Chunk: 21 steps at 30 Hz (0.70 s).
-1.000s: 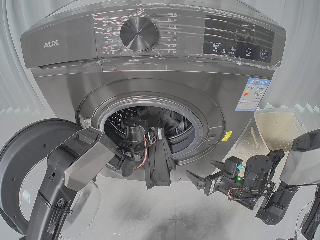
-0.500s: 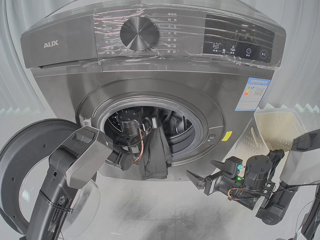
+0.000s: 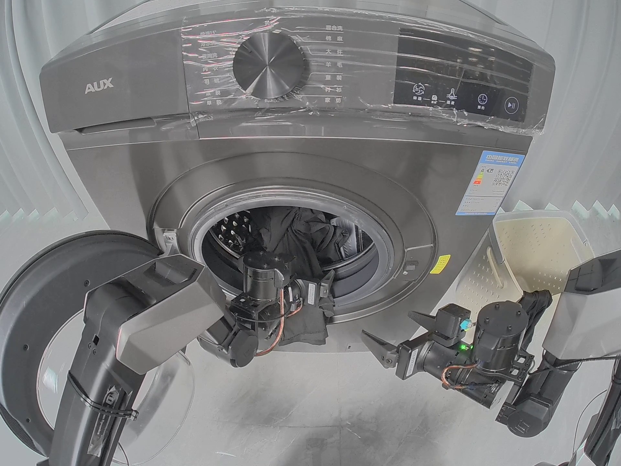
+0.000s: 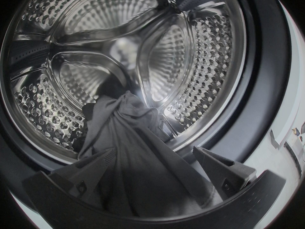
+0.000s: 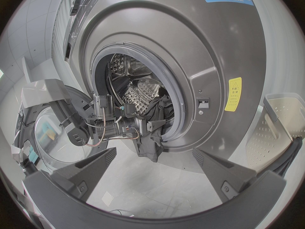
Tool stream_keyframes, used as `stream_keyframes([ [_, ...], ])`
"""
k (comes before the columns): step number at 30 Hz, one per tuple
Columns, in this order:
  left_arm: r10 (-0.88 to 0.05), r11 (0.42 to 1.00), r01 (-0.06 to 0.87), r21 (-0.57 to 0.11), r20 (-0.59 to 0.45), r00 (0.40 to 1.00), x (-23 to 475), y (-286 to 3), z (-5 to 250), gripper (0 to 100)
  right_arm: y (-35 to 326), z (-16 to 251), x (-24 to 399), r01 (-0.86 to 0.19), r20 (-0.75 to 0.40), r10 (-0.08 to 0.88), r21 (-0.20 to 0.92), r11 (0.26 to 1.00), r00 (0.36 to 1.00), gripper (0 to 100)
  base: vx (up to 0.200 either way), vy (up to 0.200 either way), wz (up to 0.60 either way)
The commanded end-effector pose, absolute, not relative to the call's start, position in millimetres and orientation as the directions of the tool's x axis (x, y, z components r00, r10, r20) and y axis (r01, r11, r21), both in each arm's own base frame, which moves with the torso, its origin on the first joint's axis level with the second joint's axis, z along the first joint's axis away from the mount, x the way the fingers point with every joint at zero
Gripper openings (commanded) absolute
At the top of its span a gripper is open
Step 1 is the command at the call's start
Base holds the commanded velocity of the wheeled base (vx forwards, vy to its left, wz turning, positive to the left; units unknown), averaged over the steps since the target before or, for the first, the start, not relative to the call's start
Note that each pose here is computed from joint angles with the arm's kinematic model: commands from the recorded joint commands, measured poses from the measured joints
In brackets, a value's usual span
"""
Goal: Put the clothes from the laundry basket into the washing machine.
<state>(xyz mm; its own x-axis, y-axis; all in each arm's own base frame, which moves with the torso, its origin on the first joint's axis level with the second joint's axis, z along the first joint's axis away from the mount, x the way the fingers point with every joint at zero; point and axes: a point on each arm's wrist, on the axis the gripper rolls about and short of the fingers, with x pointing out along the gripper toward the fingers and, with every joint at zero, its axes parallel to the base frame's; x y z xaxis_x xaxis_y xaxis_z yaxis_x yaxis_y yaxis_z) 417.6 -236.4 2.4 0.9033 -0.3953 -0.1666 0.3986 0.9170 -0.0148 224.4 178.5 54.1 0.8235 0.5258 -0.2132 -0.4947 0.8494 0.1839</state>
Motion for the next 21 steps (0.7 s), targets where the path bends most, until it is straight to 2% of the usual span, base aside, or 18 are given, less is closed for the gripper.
stream_keyframes([
  [1,-0.399,0.915,0.403,-0.01,-0.178,0.9,416,-238,-2,100,179,53,224,-0.495,-0.216,0.526,0.183,0.849,0.822,100,0.0,0.0,0.0],
  [8,-0.389,0.918,0.397,-0.003,-0.207,0.898,419,-235,-19,100,179,53,225,-0.495,-0.216,0.526,0.183,0.849,0.822,100,0.0,0.0,0.0],
  [9,-0.39,0.917,0.398,-0.003,-0.21,0.896,419,-235,-20,0,179,53,225,-0.495,-0.218,0.526,0.183,0.849,0.822,100,0.0,0.0,0.0],
  [17,-0.397,0.914,0.405,-0.005,-0.206,0.894,417,-239,-22,0,179,53,225,-0.496,-0.215,0.527,0.184,0.849,0.822,100,0.0,0.0,0.0],
  [21,-0.389,0.921,0.389,-0.026,-0.122,0.913,430,-245,-4,0,179,53,225,-0.495,-0.215,0.527,0.185,0.849,0.822,100,0.0,0.0,0.0],
])
